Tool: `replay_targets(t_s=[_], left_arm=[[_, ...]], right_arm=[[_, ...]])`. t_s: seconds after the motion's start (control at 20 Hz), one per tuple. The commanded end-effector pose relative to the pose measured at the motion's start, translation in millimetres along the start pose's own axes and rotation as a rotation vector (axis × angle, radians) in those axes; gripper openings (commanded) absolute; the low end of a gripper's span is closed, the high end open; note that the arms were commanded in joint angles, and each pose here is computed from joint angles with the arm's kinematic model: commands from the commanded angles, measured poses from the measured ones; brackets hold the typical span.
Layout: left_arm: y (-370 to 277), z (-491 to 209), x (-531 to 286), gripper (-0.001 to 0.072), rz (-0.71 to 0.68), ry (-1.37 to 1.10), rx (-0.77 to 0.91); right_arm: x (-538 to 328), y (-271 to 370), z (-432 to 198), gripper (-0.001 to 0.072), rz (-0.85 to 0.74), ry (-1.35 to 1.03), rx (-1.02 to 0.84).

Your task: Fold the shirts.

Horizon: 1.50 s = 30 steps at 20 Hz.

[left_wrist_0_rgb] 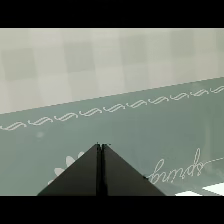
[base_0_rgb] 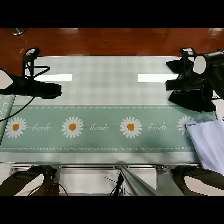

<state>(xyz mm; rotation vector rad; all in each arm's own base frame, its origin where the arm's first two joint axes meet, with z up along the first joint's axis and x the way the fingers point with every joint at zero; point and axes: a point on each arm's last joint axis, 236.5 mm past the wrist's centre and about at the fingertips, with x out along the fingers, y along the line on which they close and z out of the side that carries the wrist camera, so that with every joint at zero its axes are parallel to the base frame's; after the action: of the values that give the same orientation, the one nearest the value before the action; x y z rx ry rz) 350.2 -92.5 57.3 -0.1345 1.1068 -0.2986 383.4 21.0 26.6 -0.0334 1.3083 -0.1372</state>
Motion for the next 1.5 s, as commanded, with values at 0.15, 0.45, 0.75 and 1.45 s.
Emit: replay_targets(t_s=[0.15,0.45,0.75,1.45], left_arm=[[0.3,-0.1,0.2,0.0027,0.0,0.001,0.0],[0.4,0.6,0.2,0.0027,0.001,-0.002,0.0],[2.3,17.4,-0.5,0.0027,0.009,-0.074,0.0],[16.8,78.5,8.9,0.0703,0.041,-0.31,-0.041]], right_arm=[[0.2,0.2,-0.2,0.0021,0.0,0.001,0.0],[0.1,0.1,-0.2,0.0021,0.0,0.001,0.0],[0.2,0.3,0.3,0.0021,0.001,-0.001,0.0],[0.3,-158.6,139.4,0.0622,-0.303,-0.579,0.249]])
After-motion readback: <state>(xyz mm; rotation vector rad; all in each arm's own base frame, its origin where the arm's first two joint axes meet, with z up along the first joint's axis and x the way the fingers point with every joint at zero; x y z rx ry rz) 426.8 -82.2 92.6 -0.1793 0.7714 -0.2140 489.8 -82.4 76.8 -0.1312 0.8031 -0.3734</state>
